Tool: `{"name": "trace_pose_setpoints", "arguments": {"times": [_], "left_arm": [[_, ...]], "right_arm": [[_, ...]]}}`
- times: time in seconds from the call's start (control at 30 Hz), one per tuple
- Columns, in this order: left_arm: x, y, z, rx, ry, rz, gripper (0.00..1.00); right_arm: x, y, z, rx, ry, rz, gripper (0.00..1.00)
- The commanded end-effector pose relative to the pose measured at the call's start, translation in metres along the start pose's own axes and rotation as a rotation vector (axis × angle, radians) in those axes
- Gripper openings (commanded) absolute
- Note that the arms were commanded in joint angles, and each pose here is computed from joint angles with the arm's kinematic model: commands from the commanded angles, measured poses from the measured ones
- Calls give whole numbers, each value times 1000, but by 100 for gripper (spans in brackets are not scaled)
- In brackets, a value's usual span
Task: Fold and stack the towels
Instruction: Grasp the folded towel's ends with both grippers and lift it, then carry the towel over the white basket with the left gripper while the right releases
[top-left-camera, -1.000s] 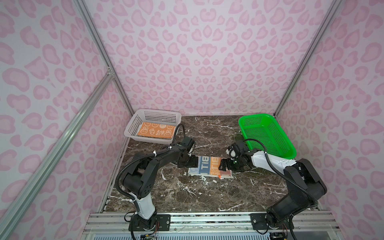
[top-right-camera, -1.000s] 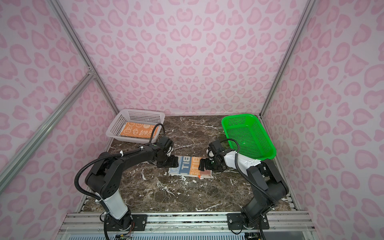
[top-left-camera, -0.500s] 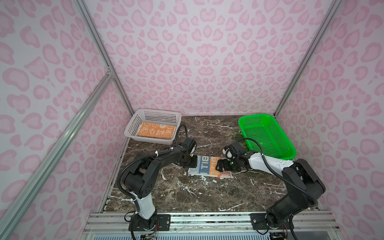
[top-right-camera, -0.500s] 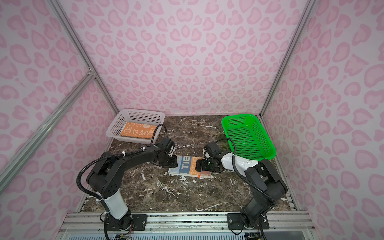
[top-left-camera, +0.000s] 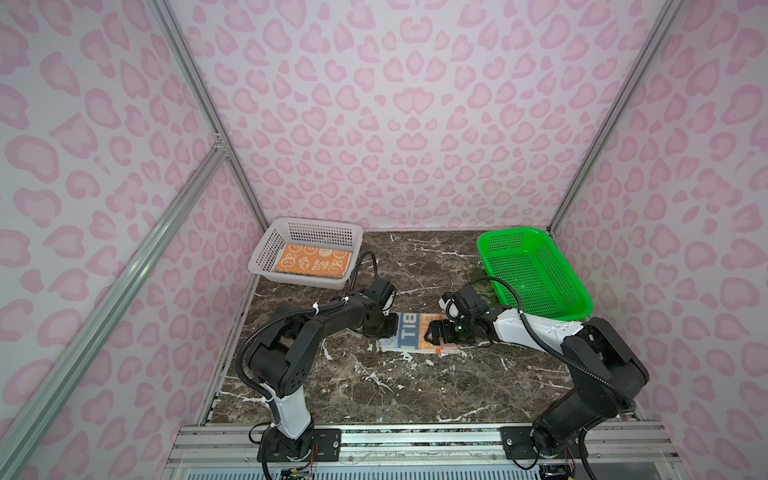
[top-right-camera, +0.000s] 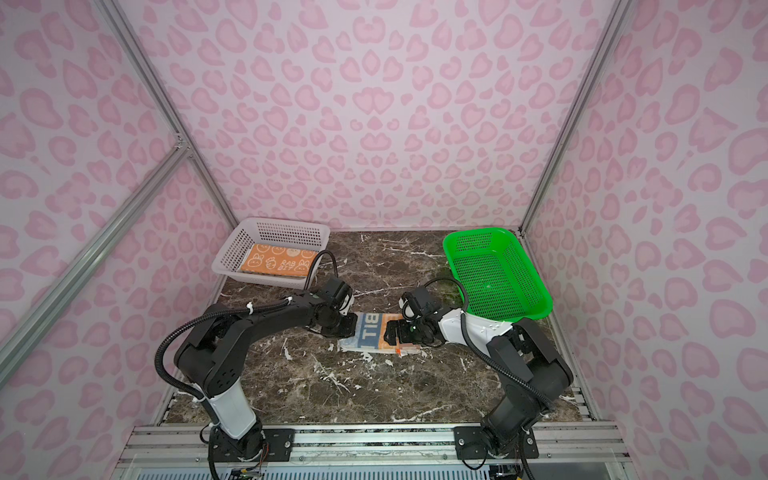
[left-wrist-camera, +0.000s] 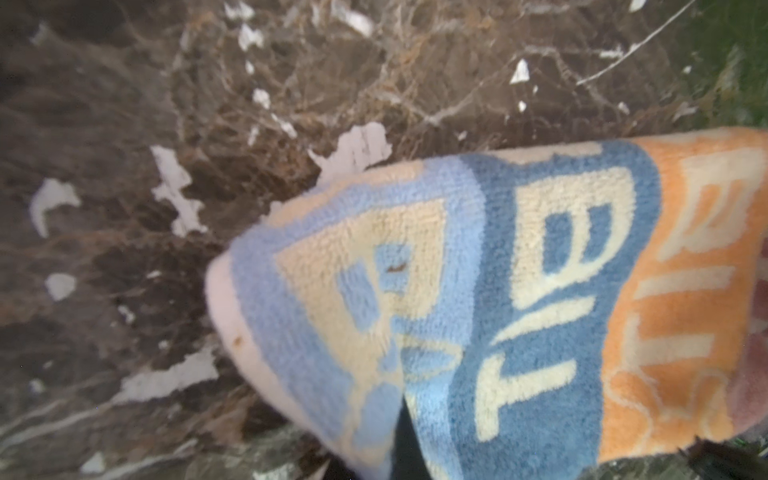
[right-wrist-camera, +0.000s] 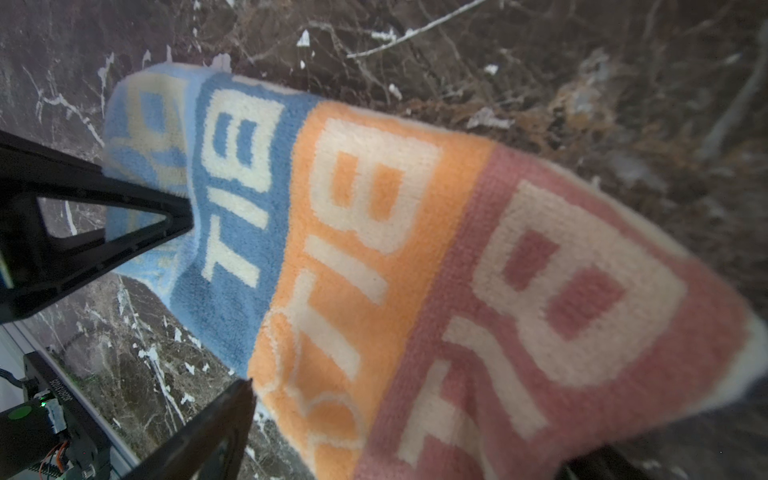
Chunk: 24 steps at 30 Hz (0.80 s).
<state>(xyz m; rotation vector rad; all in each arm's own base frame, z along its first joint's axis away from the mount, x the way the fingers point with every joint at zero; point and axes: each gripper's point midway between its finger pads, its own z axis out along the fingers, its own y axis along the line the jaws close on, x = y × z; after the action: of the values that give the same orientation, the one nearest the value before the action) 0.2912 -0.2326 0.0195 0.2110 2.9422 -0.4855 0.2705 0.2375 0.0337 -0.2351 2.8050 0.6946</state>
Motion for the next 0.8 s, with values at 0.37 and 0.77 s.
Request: {"name": "trace_pose_setpoints", "arguments": {"times": [0.37, 0.77], "left_arm": [[-17, 41, -43, -315, 41, 115, 4], [-98, 74, -120, -514, -127, 157, 4]], "right_arm": [[3, 1, -6, 38, 56, -1, 99], [-40, 28, -37, 15, -56, -94, 99]]}}
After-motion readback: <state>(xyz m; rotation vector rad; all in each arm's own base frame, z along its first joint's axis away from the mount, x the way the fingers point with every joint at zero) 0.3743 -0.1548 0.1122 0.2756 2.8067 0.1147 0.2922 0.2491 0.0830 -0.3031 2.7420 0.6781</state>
